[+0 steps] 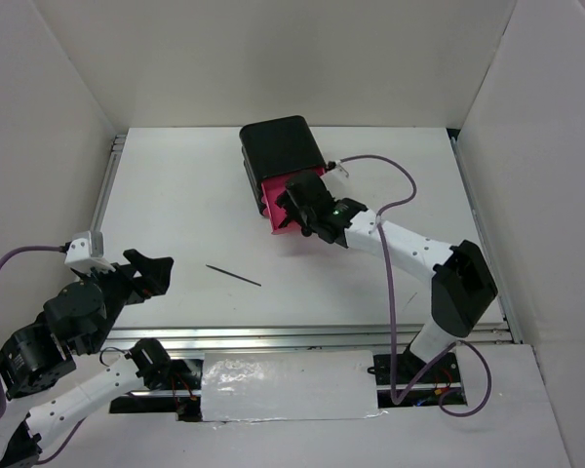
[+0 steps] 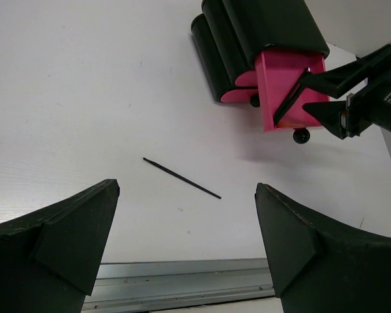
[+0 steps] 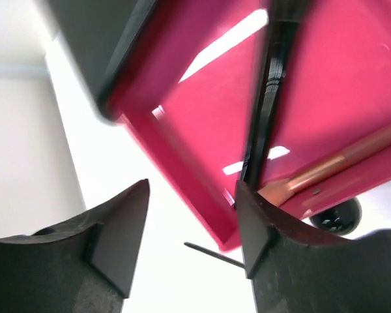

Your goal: Organize the makeup

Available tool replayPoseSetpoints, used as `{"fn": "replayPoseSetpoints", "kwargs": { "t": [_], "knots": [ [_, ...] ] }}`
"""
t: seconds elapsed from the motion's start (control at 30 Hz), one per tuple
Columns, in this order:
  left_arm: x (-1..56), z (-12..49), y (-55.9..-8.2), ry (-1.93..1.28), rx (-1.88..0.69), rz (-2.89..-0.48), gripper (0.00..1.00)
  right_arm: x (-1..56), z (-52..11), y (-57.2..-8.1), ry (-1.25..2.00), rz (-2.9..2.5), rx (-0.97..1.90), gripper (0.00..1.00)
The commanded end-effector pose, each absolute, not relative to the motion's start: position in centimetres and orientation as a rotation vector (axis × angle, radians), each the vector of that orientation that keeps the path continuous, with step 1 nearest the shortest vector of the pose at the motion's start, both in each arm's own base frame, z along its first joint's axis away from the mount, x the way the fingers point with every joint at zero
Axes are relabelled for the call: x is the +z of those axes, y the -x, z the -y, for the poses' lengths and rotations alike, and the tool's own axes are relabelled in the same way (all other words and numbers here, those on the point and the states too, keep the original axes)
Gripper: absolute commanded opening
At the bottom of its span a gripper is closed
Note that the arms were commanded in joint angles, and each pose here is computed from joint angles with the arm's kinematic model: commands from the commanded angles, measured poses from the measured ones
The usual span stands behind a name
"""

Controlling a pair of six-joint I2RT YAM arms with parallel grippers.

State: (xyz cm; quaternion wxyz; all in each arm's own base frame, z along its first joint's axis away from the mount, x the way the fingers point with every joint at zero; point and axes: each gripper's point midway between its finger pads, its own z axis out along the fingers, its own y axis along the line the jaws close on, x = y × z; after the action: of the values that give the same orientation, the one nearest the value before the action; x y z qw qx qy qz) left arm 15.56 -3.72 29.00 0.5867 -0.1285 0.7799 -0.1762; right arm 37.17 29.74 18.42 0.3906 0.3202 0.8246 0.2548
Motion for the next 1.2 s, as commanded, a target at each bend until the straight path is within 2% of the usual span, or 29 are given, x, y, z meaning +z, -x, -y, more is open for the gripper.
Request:
{"fn": "replayPoseSetpoints", "kwargs": {
  "t": [0.0, 0.03, 0.07, 0.1, 0.13, 0.17, 0.2, 0.33, 0.63, 0.8, 1.17],
  "knots": [
    [29.9, 3.5, -15.6, 0.321, -0.432, -1.780, 0.99, 26.3, -32.1, -35.9, -0.451, -1.944, 0.668, 0.66],
    [29.8, 3.5, -15.6, 0.322, -0.429, -1.783, 0.99, 28.2, -34.0, -35.8, -0.320, -1.887, 0.705, 0.67],
    [29.8, 3.5, -15.6, 0.324, -0.425, -1.787, 0.99, 28.4, -37.6, -33.3, -0.084, -1.923, 0.798, 0.68],
    [29.8, 3.4, -15.6, 0.327, -0.422, -1.788, 1.00, 27.5, -39.7, -32.4, 0.229, -1.926, 0.750, 0.68],
    [29.8, 3.4, -15.6, 0.331, -0.422, -1.788, 0.99, 26.2, -43.0, -28.3, 0.535, -1.961, 0.882, 0.68],
    [29.7, 3.1, -15.7, 0.348, -0.405, -1.786, 0.99, 24.4, -43.9, -26.9, 0.681, -2.000, 0.863, 0.71],
    [29.7, 2.6, -15.8, 0.377, -0.385, -1.782, 0.99, 22.2, -45.0, -26.9, 0.805, -2.039, 0.778, 0.71],
    [28.4, -0.9, -15.2, 0.607, -0.232, -1.794, 1.00, 11.8, -43.4, -23.4, 1.117, -2.269, 0.392, 0.69],
    [27.0, 0.3, -17.1, 0.594, -0.001, -1.911, 0.99, 7.6, -43.6, -25.1, 1.201, -2.241, 0.164, 0.72],
    [26.6, -0.2, -17.3, 0.622, 0.080, -1.927, 0.99, 6.6, -45.5, -25.7, 1.293, -2.216, 0.178, 0.72],
    [27.2, -1.7, -16.6, 0.692, 0.034, -1.861, 0.99, 4.2, -48.9, -27.8, 1.359, -2.273, 0.354, 0.65]
  ]
}}
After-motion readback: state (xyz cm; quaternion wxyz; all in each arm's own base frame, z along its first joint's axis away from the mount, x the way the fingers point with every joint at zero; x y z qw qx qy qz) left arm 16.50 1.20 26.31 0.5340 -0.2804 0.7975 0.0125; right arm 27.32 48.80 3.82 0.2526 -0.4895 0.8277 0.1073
